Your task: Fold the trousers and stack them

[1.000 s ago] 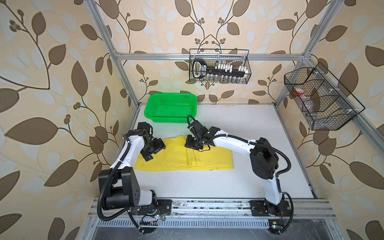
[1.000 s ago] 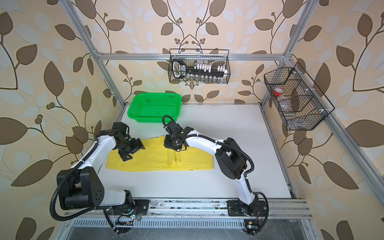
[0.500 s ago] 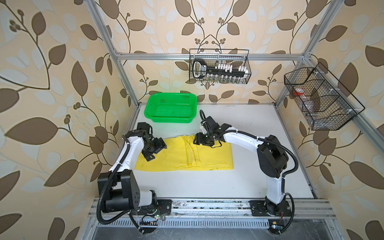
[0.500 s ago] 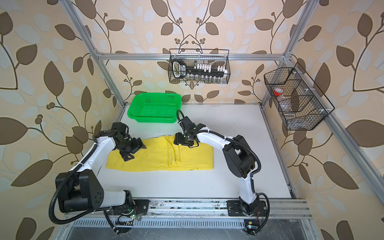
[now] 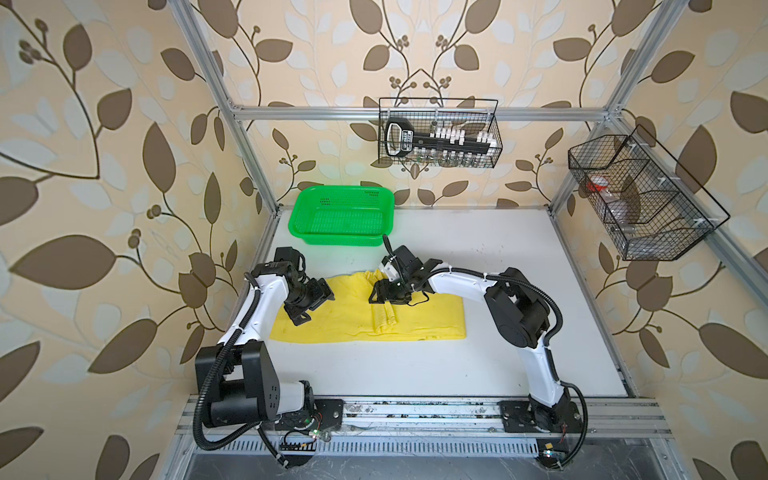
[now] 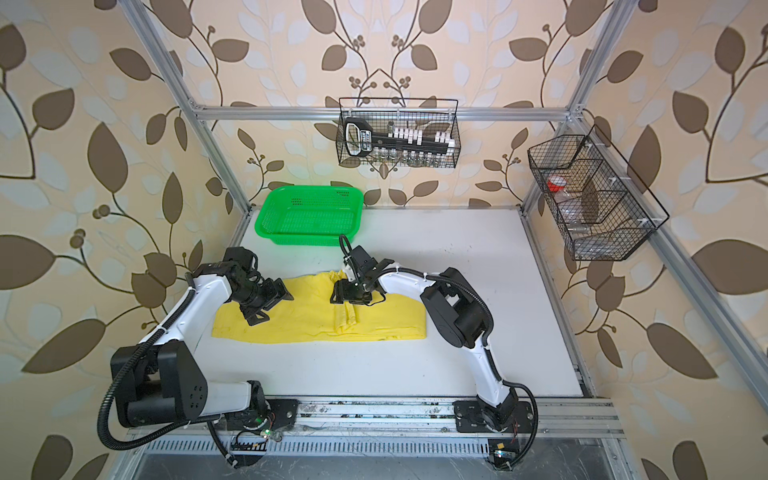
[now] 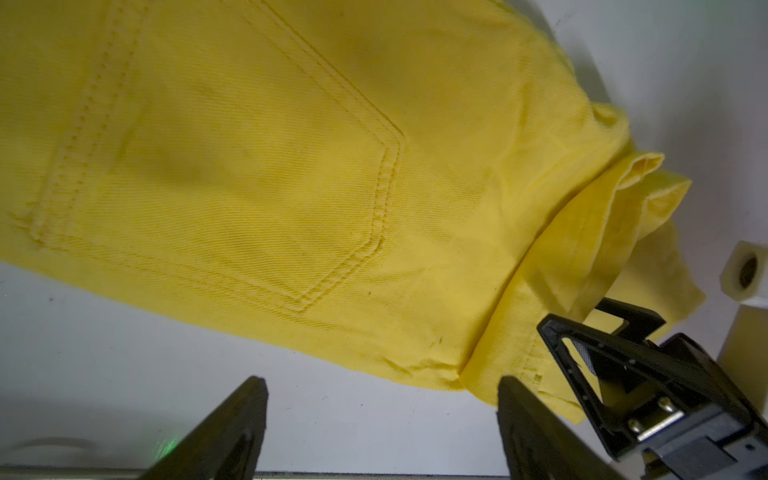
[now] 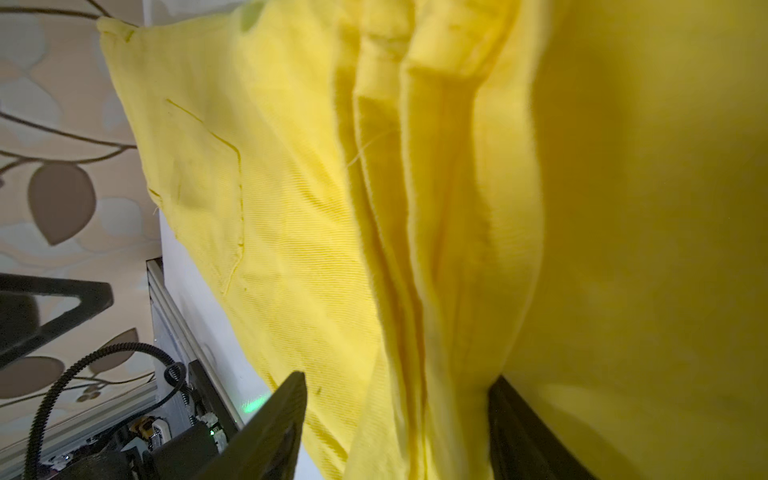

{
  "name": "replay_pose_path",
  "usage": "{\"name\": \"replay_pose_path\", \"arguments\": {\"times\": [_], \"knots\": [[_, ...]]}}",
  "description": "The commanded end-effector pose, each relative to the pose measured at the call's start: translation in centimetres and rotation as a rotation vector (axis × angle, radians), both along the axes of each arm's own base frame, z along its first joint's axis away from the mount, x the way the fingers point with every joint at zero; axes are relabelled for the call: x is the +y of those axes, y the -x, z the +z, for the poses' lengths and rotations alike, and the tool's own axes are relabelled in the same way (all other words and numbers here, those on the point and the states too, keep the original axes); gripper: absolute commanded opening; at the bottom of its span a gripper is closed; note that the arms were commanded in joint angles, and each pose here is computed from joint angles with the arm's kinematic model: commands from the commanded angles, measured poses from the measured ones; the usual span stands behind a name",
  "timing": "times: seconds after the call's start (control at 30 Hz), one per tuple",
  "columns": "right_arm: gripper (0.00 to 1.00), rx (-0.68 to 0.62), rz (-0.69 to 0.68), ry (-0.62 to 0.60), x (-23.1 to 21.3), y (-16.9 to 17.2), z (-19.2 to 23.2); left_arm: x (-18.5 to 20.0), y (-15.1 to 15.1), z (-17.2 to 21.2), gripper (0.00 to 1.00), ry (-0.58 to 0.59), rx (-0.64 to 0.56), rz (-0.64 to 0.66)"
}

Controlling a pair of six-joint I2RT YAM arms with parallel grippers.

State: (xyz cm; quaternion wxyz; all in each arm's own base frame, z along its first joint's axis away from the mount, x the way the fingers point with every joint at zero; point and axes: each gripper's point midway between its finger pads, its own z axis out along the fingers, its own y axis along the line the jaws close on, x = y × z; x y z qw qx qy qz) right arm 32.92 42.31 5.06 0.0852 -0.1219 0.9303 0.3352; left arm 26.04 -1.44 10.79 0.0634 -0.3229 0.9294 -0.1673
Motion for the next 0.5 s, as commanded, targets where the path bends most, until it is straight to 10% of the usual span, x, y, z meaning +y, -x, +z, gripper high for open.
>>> {"name": "replay_pose_path", "arguments": {"times": [0.0,0.47], "knots": [[0.67,-0.014,0.049,-0.090,3.0,0.5,1.8,-0.4,1.0,0.2,0.87,0.004,0.008,-0.022],[0.67,-0.045,0.077,-0.178,5.0,0.8,5.9,-0.3,1.1,1.1,0.87,-0.005,-0.004,-0.027]]}}
